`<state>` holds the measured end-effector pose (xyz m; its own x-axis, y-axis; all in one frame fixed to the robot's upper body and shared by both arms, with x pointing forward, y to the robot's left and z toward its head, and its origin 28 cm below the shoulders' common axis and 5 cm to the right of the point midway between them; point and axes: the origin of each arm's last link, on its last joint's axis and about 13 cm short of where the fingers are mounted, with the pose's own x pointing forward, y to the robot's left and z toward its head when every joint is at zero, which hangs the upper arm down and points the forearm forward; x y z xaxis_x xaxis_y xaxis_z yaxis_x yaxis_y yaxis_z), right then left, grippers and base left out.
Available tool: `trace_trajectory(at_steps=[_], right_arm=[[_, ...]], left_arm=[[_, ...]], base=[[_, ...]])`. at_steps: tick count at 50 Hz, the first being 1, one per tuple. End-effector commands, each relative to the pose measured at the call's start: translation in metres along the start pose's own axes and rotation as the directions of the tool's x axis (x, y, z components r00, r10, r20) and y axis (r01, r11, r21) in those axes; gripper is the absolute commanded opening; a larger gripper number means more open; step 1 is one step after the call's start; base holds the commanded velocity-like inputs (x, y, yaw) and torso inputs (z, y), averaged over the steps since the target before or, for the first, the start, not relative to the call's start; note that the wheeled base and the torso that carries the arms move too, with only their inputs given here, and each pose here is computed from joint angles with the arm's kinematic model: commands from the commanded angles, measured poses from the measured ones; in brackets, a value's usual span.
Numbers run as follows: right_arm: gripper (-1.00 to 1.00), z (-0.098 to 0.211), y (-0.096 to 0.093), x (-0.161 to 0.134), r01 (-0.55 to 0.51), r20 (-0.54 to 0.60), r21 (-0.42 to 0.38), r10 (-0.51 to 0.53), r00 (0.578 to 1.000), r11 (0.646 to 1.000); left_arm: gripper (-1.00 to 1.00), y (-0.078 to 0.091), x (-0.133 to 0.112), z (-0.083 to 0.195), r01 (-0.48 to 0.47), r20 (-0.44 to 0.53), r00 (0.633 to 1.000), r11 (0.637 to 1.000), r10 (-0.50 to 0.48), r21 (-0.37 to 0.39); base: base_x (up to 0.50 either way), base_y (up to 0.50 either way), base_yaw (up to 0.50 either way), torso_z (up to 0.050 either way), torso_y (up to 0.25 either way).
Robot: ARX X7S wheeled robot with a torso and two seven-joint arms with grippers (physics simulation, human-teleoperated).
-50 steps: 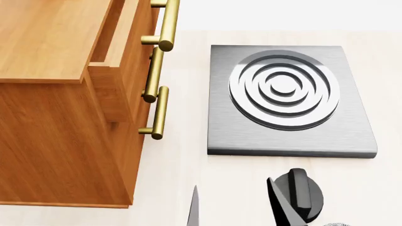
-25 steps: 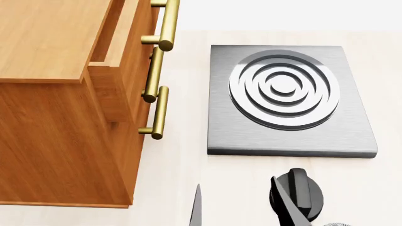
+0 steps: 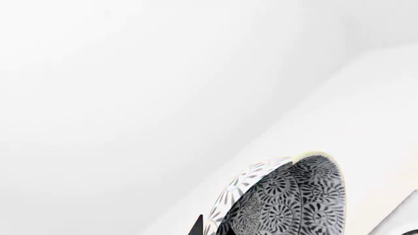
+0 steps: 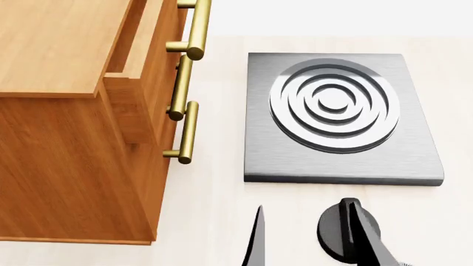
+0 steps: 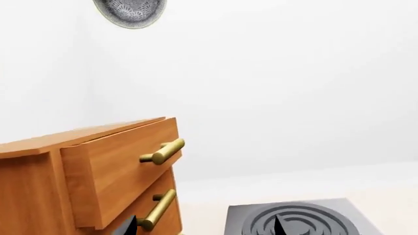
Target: Pick the akita bowl on the wooden cabinet and place it on the plate.
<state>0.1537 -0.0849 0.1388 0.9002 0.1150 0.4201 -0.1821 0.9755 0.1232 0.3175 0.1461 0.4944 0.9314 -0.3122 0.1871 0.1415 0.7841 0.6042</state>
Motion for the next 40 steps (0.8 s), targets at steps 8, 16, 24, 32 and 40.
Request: trace_trajectory(at_steps=[8, 16, 24, 32, 40], right_arm=[[1.0, 0.012, -0.006, 0.0, 0.038, 0.036, 0.025, -0.038, 0.999, 0.999], [1.0, 0.024, -0.012, -0.003, 0.071, 0.075, 0.026, -0.073, 0.995, 0.997], [1.0, 0.03, -0.014, -0.005, 0.083, 0.096, 0.024, -0.084, 0.992, 0.996], [1.0, 0.033, -0.014, -0.006, 0.08, 0.106, 0.025, -0.083, 0.991, 0.996], [1.0, 0.034, -0.014, -0.006, 0.082, 0.109, 0.026, -0.084, 0.99, 0.996]], left_arm=[[-1.0, -0.038, -0.027, 0.01, 0.143, 0.111, 0.981, 0.977, -0.162, 0.161], [-1.0, -0.052, -0.036, 0.007, 0.169, 0.142, 0.971, 0.973, -0.193, 0.159], [-1.0, -0.062, -0.038, 0.001, 0.201, 0.146, 0.963, 0.963, -0.228, 0.178], [-1.0, -0.073, -0.036, -0.006, 0.228, 0.141, 0.956, 0.956, -0.255, 0.184], [-1.0, -0.08, -0.041, -0.013, 0.261, 0.151, 0.945, 0.947, -0.29, 0.19]], base=[[0.0, 0.0, 0.0, 0.0, 0.0], [0.0, 0.0, 0.0, 0.0, 0.0], [0.0, 0.0, 0.0, 0.0, 0.0], [0.0, 0.0, 0.0, 0.0, 0.0], [0.0, 0.0, 0.0, 0.0, 0.0]])
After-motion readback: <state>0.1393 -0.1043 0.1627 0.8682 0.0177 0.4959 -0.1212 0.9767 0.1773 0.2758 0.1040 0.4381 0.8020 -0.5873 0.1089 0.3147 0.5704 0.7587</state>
